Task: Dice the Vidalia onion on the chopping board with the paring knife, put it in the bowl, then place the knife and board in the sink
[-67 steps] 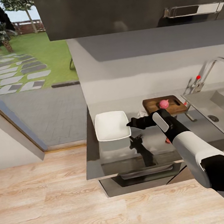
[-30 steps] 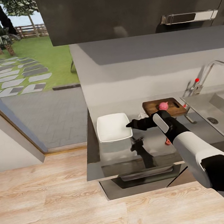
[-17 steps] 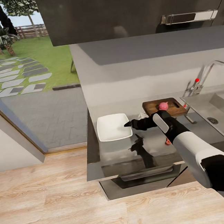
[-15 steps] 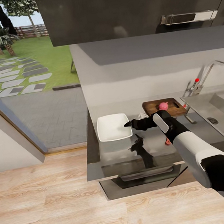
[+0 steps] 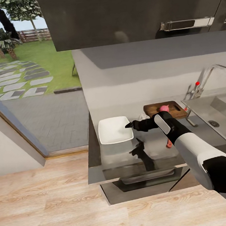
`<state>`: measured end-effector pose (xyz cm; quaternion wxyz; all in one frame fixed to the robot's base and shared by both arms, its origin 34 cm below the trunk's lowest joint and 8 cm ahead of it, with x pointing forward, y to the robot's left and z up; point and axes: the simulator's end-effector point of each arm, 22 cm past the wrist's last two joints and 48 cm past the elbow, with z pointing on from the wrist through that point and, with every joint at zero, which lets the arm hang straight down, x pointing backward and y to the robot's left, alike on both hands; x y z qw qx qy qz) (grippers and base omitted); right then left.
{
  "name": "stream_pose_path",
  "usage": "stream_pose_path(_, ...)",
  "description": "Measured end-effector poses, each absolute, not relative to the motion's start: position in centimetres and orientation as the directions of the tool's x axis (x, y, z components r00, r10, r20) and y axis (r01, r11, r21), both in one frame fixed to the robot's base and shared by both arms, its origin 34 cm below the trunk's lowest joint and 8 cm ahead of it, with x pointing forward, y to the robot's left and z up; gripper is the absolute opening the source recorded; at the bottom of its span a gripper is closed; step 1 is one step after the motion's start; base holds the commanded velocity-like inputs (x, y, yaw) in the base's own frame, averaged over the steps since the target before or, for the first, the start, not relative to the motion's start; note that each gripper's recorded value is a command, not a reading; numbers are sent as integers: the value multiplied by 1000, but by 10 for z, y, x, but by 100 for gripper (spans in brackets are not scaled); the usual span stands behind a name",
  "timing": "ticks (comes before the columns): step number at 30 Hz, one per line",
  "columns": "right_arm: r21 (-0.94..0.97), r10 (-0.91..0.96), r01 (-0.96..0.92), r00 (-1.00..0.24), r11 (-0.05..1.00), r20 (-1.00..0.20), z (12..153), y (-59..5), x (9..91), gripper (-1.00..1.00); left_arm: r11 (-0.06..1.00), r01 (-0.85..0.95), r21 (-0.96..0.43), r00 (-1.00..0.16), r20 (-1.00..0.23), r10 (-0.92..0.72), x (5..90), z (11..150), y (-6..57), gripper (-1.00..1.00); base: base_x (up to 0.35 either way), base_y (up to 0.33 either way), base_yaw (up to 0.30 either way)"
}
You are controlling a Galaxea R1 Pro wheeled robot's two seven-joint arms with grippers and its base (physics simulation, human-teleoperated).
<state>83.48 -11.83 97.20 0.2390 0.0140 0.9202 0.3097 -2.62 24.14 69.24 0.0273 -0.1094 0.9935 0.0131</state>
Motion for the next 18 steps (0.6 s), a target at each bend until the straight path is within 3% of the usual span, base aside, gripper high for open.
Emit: stream_pose_path(18, 573, 174, -139, -873, 808, -457, 993, -118, 835, 100, 976, -219, 14, -973, -85, -217, -17, 689, 241, 100, 0, 0, 0)
